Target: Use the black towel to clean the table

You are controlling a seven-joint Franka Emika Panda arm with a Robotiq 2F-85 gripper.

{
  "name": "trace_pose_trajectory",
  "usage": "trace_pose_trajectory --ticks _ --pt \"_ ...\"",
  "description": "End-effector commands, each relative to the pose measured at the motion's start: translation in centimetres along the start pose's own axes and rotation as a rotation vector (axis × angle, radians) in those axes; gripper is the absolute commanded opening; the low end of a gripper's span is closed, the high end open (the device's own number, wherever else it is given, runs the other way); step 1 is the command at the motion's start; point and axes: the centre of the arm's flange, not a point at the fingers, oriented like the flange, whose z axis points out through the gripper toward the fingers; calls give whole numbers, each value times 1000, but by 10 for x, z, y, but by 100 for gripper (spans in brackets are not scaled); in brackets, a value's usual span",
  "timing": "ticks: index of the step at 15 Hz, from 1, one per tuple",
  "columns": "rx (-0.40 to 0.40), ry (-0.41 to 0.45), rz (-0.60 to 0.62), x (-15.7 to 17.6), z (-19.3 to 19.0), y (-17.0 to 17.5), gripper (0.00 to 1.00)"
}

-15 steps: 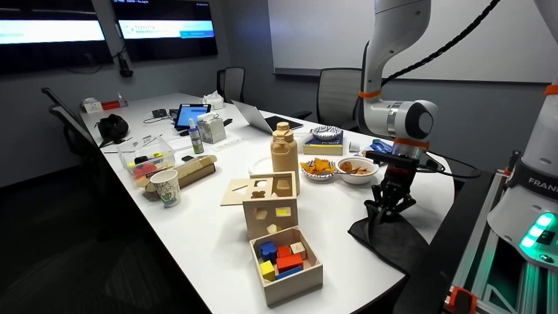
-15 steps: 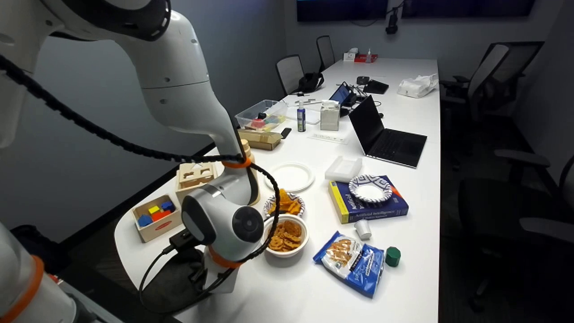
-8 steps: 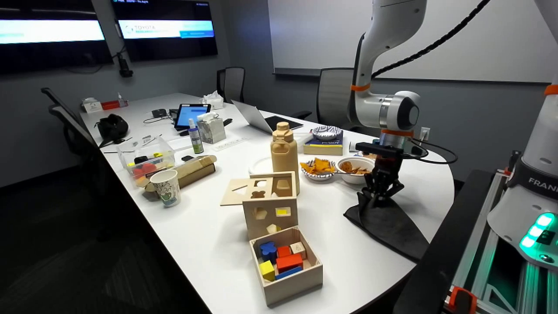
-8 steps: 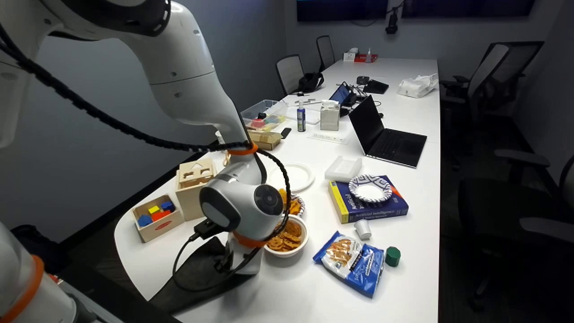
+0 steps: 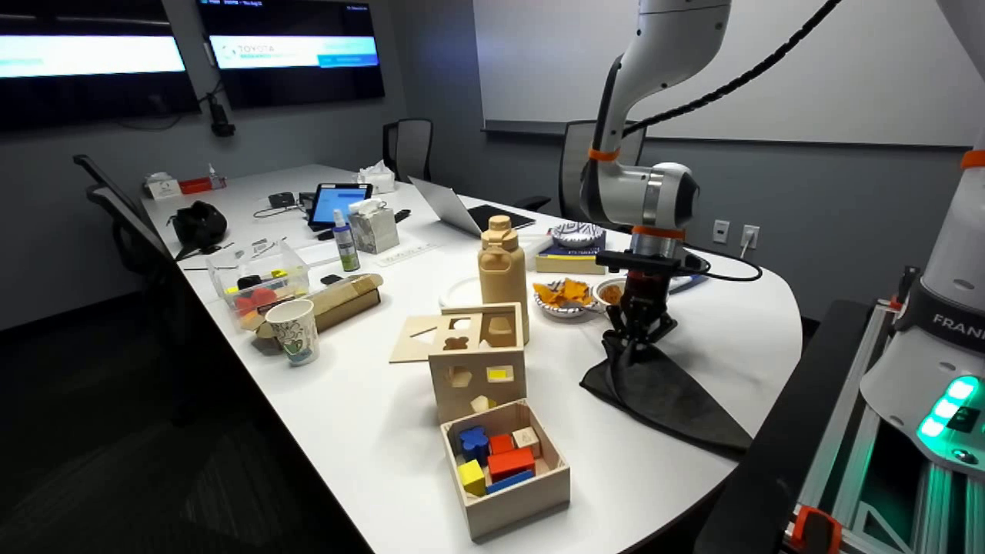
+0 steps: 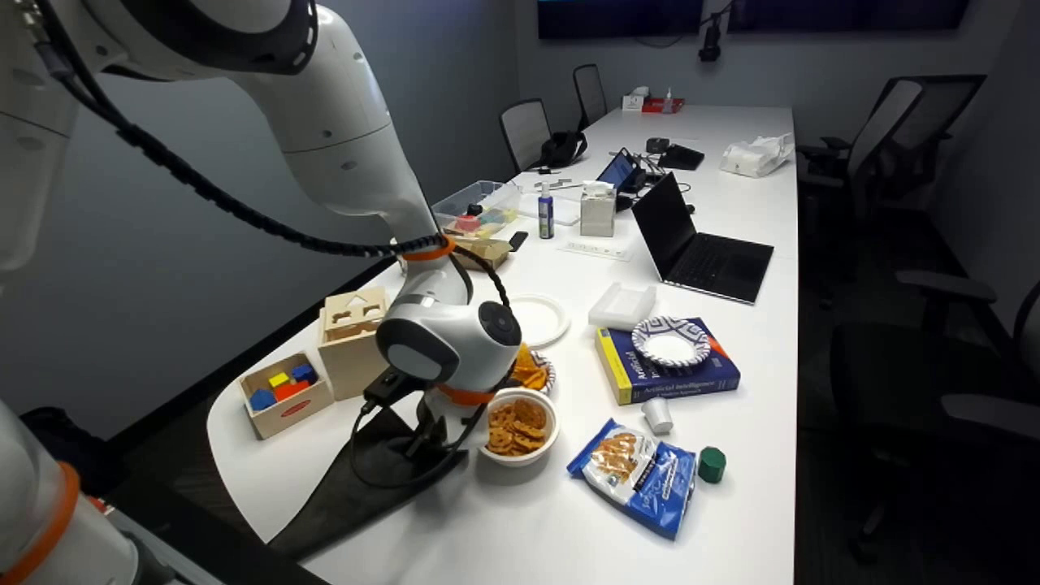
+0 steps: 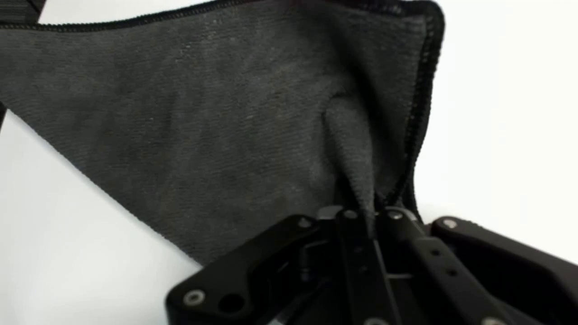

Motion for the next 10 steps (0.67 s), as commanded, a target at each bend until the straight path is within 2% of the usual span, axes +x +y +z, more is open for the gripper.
trace_pose_trajectory --ticks 1,5,10 --pt "-80 -75 -32 -6 6 13 1" --pt "-133 -79 76 -8 0 56 1" --pt "-139 -32 273 19 -11 99 1"
